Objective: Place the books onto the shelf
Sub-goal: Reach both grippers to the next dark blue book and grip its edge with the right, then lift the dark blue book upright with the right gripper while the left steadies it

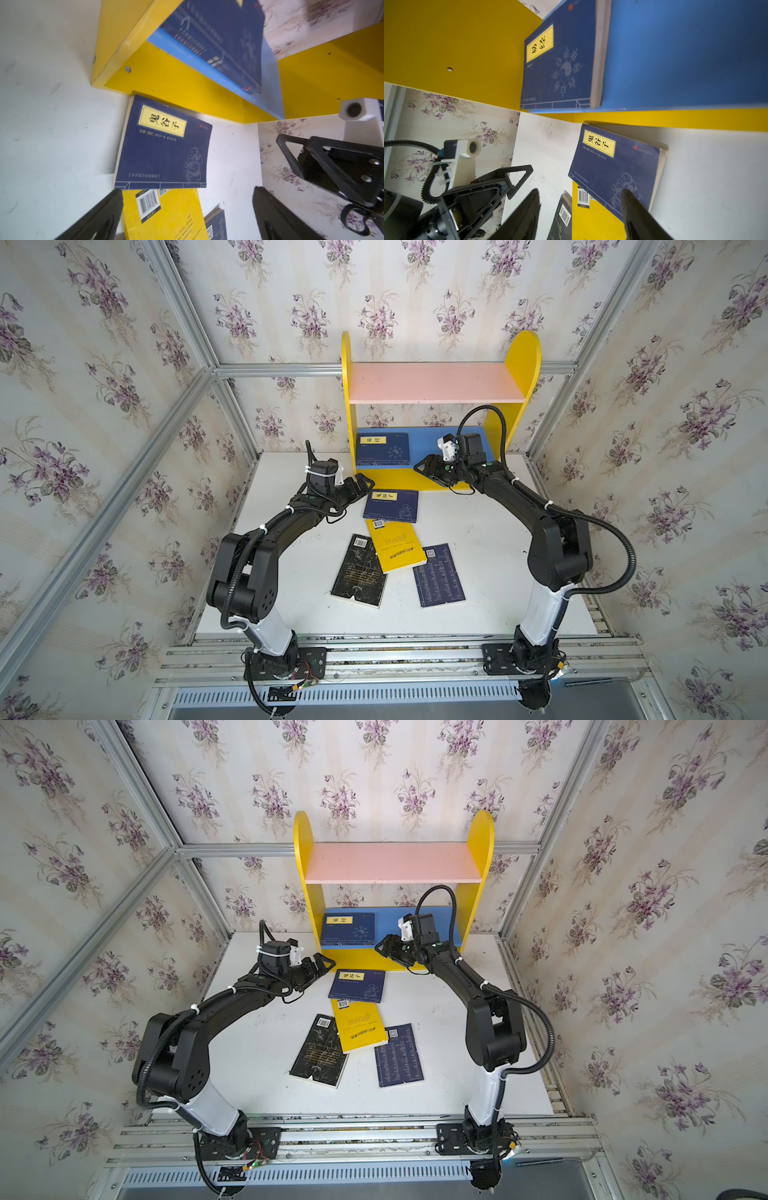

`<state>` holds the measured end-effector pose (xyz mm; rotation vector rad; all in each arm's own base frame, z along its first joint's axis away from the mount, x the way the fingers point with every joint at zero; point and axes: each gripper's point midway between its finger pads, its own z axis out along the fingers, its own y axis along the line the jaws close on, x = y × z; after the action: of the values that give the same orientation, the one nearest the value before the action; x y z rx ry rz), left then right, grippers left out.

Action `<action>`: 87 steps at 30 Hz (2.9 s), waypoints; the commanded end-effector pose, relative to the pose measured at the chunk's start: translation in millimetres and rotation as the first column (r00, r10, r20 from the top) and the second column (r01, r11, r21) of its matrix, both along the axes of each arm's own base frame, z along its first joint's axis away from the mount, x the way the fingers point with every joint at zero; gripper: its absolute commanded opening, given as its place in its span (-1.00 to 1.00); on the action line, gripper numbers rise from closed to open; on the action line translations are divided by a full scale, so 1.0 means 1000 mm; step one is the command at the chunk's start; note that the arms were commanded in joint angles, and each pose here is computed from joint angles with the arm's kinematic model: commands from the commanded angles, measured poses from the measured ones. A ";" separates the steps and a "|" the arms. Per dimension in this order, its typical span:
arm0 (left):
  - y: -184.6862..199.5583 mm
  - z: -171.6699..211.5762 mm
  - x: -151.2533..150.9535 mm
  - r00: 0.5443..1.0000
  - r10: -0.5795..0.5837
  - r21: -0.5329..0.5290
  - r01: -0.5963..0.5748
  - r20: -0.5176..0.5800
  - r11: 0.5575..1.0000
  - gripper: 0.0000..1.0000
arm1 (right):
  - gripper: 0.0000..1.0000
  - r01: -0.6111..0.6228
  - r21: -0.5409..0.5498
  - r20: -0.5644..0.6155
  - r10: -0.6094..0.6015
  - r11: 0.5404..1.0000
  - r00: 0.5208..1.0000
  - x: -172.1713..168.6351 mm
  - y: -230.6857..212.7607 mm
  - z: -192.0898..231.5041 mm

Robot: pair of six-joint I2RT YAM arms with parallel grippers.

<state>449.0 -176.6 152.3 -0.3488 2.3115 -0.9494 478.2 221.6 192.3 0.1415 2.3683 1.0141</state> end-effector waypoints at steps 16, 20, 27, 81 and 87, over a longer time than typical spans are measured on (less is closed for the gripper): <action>-0.032 -0.080 -0.004 0.980 -0.095 0.006 0.097 -0.175 0.995 0.98 | 0.40 0.171 0.137 -0.164 -0.147 0.976 0.975 -0.025 0.003 -0.125; -0.041 -0.090 -0.005 0.971 -0.126 -0.005 0.128 -0.201 0.992 0.97 | 0.36 0.175 0.141 -0.189 -0.147 0.975 0.971 -0.026 0.008 -0.137; -0.048 -0.097 -0.009 0.964 -0.147 -0.005 0.149 -0.220 0.989 0.97 | 0.25 0.152 0.223 -0.220 -0.102 0.963 0.970 -0.024 0.025 -0.151; -0.080 0.104 -0.025 0.898 -0.430 -0.371 0.432 0.094 0.822 0.22 | -0.85 -0.132 0.511 0.288 -0.025 0.850 0.957 -0.063 -0.014 0.114; -0.082 0.126 -0.020 0.896 -0.415 -0.413 0.441 0.157 0.797 -0.49 | -0.79 -0.139 0.534 0.293 -0.028 0.834 0.956 -0.053 -0.011 0.113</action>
<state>427.3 -256.6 258.0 0.0027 2.2195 -1.6396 423.5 207.6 274.5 0.2114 1.8837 1.5724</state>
